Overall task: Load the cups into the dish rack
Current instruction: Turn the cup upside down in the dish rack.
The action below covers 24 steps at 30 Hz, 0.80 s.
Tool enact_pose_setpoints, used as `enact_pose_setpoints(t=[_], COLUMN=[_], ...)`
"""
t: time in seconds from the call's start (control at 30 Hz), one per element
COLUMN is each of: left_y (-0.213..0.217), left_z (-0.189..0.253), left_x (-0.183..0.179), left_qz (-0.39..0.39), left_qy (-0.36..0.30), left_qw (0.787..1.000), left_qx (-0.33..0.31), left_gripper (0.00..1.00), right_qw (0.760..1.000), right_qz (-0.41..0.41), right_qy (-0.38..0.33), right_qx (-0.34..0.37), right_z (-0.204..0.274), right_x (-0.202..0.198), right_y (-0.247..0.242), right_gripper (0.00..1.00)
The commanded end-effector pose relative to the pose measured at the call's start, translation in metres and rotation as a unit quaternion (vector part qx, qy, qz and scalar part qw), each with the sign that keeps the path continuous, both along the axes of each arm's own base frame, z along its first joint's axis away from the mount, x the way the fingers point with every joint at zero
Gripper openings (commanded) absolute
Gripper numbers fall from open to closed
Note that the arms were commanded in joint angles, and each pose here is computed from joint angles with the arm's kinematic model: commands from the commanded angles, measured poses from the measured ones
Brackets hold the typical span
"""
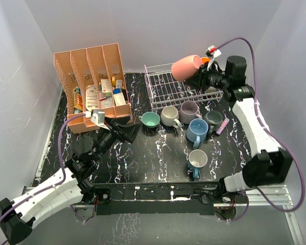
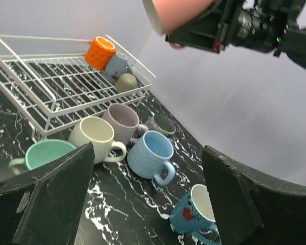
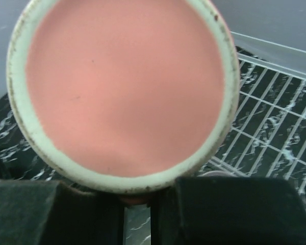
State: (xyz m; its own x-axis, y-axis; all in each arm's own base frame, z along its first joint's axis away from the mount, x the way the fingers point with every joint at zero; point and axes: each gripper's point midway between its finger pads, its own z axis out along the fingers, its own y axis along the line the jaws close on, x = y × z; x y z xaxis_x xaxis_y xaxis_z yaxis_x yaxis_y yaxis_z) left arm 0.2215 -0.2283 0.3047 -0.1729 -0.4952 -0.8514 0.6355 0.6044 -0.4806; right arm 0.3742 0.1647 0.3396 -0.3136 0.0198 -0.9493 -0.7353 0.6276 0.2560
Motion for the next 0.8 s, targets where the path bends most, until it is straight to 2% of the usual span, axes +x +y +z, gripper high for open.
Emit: enact_pose_setpoints(t=[0.0,0.33,0.77], left_y=[0.012,0.024,0.021], left_z=[-0.013,-0.013,-0.015], left_x=[-0.002,-0.005,0.003], left_qz=[0.017,0.036,0.047], left_qy=[0.025,0.042,0.059], left_qw=[1.000,0.998,0.997], left_qx=[-0.004,0.006,0.021], left_gripper=[0.84,0.84,0.84], right_qw=[0.992,0.980,0.961], right_qz=[-0.061,-0.154,-0.237], right_qy=[-0.083,-0.061,-0.047], right_qx=[-0.070,-0.112,-0.138], right_z=[0.025,-0.035,-0.094], right_x=[0.064,0.170,0.244], right_y=[-0.020,-0.043,-0.064], right_gripper=[0.08,0.08,0.08])
